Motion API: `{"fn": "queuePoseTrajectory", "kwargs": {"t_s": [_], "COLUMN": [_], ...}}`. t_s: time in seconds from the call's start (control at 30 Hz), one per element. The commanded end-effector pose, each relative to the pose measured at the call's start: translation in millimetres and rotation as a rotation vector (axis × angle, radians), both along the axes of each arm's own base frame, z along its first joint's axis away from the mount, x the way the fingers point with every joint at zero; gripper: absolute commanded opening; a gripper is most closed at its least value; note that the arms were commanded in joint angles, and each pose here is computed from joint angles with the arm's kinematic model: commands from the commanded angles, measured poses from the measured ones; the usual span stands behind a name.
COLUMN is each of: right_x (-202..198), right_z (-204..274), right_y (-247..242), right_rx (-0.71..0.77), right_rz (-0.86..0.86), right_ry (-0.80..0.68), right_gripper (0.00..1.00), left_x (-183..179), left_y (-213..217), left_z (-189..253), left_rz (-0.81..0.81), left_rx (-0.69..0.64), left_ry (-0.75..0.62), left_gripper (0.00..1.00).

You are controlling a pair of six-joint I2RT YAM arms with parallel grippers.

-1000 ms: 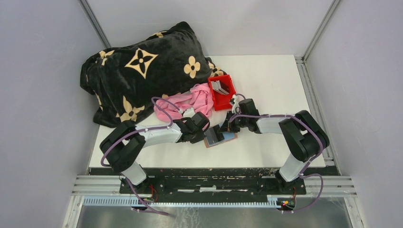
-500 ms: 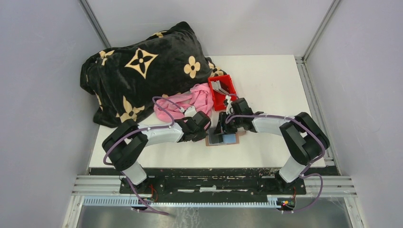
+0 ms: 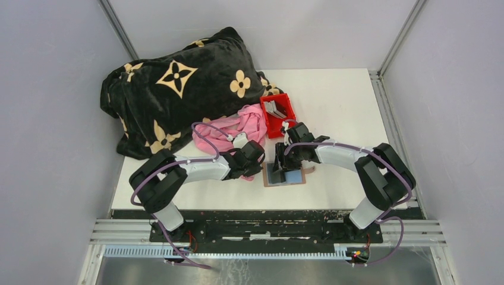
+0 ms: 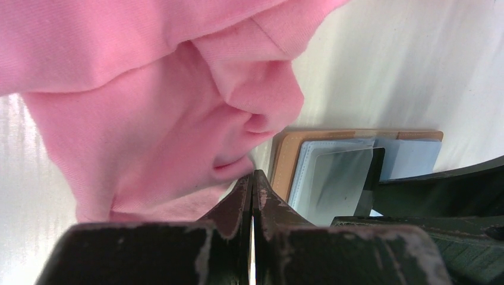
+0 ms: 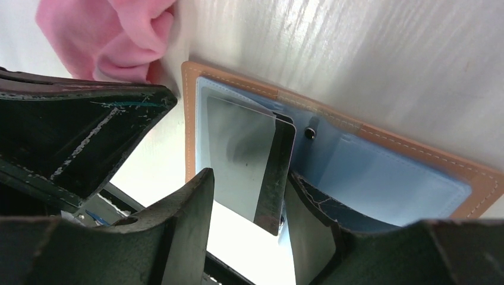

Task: Put the credit cards into the card holder
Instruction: Insert the credit card into the card holder.

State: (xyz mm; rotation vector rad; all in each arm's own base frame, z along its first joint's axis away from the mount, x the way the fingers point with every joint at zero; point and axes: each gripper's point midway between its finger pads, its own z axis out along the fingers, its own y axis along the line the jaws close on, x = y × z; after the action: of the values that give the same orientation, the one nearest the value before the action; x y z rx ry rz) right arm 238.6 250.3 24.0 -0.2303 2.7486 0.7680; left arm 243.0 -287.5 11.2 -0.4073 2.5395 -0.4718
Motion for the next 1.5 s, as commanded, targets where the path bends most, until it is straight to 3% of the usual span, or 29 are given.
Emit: {"fn": "queuePoseTrajectory", "kwargs": {"t_s": [0.0, 0.47, 0.9, 1.07, 1.3, 1.47], "right_x": [-6, 14, 8, 8, 6, 8], "right_z": [2, 55, 47, 44, 27, 18], "right_y": [-16, 3, -9, -22, -36, -40], "right_rx": [-0.109, -0.035, -0.083, -0.149, -0.220, -0.252], "right_rz": [-0.002, -0.003, -0.017, -0.021, -0.031, -0.037], "right_ry": [0.002, -0.071, -0.056, -0.083, -0.074, -0.071], "right_gripper": [0.53, 0.52, 0.49, 0.39, 0.09, 0.02], "left_x": [-55, -59, -62, -62, -68, -73], "left_y": [48, 38, 37, 38, 32, 23], "left_z": [-57, -52, -44, -40, -41, -42], "left_rz": [-0.059, -0.090, -0.098, -0.105, -0.131, -0.168], "left_rx": [0.230, 0.185, 0.156, 0.153, 0.142, 0.144], "left_ry": [0.195, 0.175, 0.139, 0.130, 0.135, 0.140], "left_gripper": [0.03, 0.03, 0.03, 0.03, 0.03, 0.03]}}
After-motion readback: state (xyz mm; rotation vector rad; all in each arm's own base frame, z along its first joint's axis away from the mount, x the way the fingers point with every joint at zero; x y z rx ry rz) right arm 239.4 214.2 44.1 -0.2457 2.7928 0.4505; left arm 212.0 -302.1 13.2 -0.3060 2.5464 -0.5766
